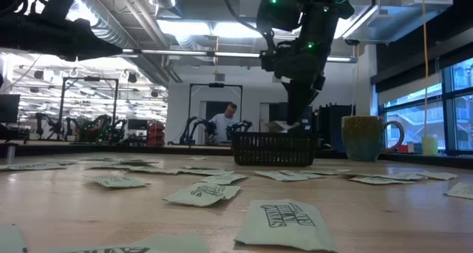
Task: Pick and place Stevia / Truvia into bins
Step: Put the stevia packet into the black basket
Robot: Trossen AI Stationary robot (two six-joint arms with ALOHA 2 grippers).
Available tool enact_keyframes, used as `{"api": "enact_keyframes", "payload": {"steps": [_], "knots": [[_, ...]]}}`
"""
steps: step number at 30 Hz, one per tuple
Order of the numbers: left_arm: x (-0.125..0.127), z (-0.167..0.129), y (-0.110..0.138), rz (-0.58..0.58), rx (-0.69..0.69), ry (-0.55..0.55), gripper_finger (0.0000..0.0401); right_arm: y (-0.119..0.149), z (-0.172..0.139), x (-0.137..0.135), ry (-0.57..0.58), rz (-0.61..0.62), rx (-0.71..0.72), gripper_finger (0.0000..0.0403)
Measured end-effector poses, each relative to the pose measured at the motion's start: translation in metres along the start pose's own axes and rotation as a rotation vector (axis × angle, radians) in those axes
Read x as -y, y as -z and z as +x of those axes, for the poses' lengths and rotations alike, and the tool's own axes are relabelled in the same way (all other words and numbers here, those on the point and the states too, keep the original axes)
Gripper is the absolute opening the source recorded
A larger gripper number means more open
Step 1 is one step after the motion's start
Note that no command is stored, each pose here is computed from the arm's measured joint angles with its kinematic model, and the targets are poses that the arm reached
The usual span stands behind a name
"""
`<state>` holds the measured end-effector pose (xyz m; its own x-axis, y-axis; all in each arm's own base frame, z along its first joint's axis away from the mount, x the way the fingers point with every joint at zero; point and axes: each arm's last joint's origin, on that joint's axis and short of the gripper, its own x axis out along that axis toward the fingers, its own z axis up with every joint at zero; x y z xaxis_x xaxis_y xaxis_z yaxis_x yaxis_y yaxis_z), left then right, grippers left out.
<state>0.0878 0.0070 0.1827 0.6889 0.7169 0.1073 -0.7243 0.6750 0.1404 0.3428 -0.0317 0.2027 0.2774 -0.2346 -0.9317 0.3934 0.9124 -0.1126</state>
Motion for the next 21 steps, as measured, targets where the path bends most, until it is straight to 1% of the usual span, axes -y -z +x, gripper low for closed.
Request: {"api": "enact_keyframes", "payload": {"steps": [5, 21], "knots": [[0.0, 0.0, 0.0, 0.0, 0.0, 0.0, 0.004, -0.004, 0.003, -0.003, -0.046, 0.011, 0.026, 0.0019], [0.0, 0.0, 0.0, 0.0, 0.0, 0.0, 0.004, -0.006, 0.018, -0.007, -0.051, 0.009, 0.029, 0.0022]]}}
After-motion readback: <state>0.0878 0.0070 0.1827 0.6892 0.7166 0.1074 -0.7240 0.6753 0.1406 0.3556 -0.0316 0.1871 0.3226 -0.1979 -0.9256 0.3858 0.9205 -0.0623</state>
